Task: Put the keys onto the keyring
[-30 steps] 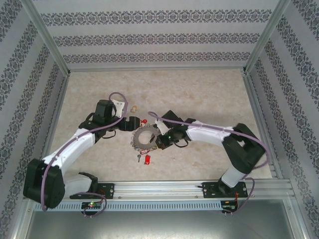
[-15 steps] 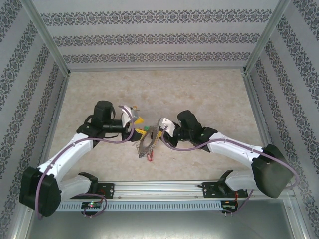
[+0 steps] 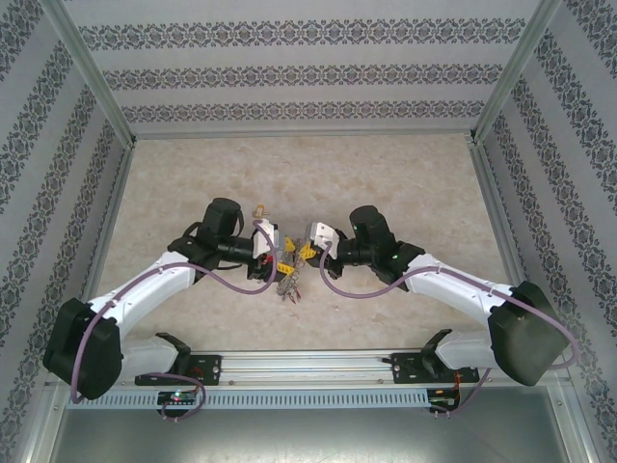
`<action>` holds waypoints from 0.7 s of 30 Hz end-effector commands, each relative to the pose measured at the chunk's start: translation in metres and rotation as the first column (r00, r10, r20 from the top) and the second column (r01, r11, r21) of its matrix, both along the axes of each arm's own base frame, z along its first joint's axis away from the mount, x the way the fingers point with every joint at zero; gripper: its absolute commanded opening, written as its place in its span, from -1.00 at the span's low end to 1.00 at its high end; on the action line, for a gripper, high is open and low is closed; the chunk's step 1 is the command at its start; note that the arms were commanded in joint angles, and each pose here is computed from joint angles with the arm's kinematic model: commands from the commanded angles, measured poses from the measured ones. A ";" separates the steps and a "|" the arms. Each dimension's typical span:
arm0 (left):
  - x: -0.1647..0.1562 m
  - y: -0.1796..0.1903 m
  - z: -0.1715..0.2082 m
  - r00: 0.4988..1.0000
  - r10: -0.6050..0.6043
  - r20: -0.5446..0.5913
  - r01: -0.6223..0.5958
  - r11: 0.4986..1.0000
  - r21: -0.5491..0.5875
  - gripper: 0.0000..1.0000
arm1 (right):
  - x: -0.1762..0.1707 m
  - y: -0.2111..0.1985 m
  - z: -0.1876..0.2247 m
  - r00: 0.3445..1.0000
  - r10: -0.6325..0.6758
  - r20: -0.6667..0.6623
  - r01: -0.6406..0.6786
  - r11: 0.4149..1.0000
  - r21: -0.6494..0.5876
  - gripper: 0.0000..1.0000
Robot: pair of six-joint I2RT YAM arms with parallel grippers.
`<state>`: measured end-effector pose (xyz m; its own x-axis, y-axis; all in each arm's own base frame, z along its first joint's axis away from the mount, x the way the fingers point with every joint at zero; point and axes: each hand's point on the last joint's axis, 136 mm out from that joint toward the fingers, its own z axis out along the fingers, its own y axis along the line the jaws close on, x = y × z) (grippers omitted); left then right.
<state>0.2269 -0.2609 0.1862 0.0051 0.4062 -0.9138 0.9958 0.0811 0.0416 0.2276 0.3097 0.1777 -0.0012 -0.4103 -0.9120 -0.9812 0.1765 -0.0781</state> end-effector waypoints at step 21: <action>0.010 -0.001 -0.009 0.989 -0.044 0.139 0.035 0.997 0.063 -0.35 | -0.001 0.011 0.034 0.992 0.088 0.085 -0.095 0.992 0.086 -1.00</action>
